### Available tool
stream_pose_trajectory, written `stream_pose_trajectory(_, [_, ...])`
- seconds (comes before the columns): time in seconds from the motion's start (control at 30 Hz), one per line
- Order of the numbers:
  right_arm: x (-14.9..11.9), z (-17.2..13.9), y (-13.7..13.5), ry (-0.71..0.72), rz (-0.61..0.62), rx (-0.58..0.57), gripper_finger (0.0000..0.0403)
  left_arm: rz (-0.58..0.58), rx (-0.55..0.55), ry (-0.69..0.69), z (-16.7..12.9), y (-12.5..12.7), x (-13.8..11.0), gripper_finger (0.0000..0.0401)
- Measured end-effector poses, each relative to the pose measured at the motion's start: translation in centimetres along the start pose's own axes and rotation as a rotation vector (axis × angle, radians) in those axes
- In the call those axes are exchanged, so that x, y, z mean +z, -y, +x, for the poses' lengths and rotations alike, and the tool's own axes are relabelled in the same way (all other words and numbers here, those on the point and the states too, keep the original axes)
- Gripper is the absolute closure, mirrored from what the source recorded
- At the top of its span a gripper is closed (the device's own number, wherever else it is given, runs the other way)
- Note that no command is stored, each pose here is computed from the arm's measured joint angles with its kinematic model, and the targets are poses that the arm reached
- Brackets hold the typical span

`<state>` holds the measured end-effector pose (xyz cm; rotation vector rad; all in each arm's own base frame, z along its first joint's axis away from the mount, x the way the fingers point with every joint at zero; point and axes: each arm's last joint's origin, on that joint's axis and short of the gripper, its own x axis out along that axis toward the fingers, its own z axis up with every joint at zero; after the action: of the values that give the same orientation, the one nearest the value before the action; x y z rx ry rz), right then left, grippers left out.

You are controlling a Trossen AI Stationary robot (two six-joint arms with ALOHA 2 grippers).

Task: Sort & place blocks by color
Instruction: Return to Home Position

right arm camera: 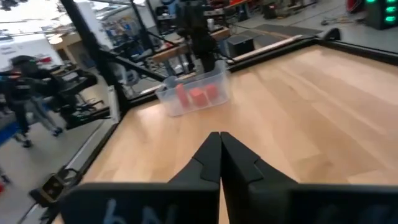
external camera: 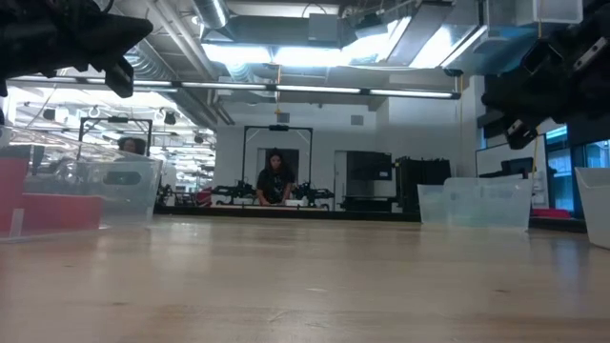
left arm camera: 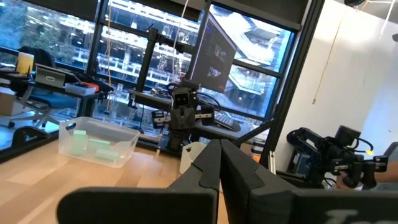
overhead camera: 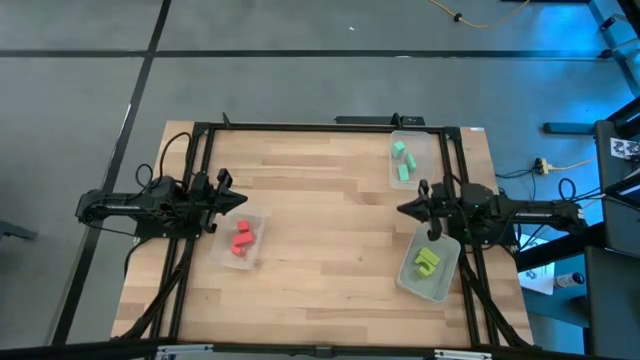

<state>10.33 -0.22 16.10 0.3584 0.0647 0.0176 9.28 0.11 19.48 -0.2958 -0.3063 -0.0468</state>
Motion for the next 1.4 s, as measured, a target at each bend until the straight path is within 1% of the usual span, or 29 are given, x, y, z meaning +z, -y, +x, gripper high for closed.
stream_pose_trajectory(0.1, [-0.07, 0.02, 0.13, 0.000, 0.005, -0.035, 0.0400, 0.000, 0.000, 0.000, 0.00, 0.00, 0.00, 0.0401])
stream_pose_trajectory(0.33, [-0.06, 0.02, 0.13, 0.001, 0.006, -0.036, 0.0378, 0.000, 0.000, 0.000, 0.00, 0.00, 0.00, 0.0401])
stream_pose_trajectory(1.4, [-0.04, 0.02, 0.12, 0.001, 0.006, -0.034, 0.0380, 0.000, 0.001, 0.000, 0.00, 0.00, 0.00, 0.0401])
